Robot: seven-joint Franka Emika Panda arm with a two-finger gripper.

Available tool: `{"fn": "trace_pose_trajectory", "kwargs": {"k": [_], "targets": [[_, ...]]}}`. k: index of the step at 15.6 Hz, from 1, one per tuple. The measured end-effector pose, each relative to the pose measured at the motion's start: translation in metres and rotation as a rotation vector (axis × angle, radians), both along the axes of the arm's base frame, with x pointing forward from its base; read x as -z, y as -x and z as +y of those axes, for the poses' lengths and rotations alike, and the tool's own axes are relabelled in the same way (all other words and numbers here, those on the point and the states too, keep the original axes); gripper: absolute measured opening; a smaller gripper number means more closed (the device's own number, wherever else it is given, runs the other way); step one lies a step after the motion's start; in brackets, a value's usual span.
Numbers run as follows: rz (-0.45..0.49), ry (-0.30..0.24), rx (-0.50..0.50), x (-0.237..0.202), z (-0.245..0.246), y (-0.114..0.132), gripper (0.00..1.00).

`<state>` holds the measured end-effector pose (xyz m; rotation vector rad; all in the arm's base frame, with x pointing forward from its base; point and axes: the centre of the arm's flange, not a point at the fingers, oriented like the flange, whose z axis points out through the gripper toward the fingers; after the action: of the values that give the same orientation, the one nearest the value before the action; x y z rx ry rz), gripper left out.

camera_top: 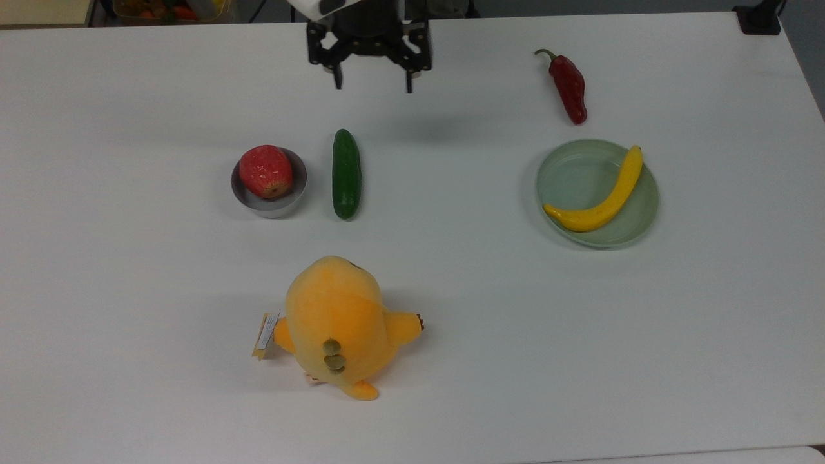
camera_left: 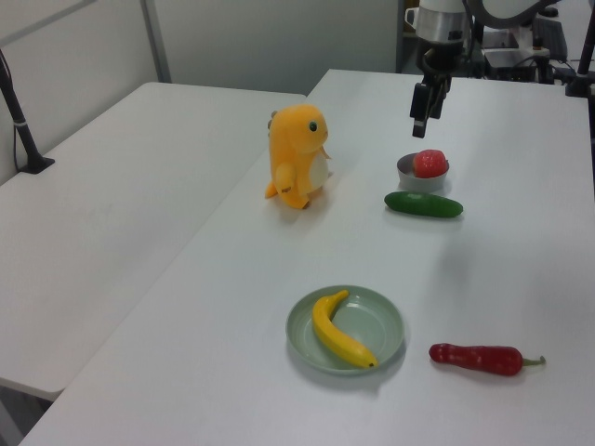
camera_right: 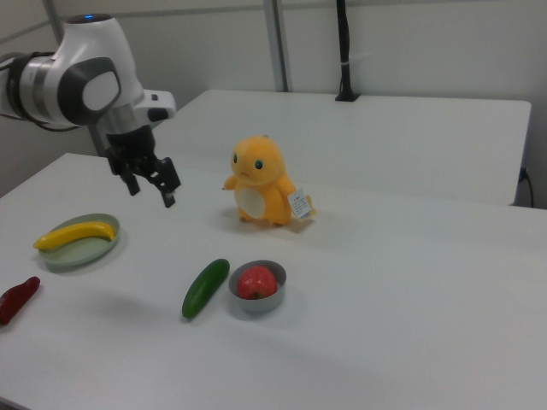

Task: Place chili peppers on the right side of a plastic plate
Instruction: 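Move the open gripper over the red chili pepper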

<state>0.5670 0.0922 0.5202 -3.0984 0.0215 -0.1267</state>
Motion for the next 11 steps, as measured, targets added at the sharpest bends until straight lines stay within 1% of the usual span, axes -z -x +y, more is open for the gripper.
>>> {"fn": "trace_pose_trajectory", "kwargs": {"k": [2,5,7,11], "targets": [[-0.003,-0.015,-0.017,-0.004,0.025,0.006,1.0],[-0.005,-0.021,-0.041,-0.007,0.067,0.018,1.0],[0.005,-0.022,-0.07,-0.004,0.1,0.03,1.0],[0.058,-0.003,-0.193,0.013,0.17,0.068,1.0]]}}
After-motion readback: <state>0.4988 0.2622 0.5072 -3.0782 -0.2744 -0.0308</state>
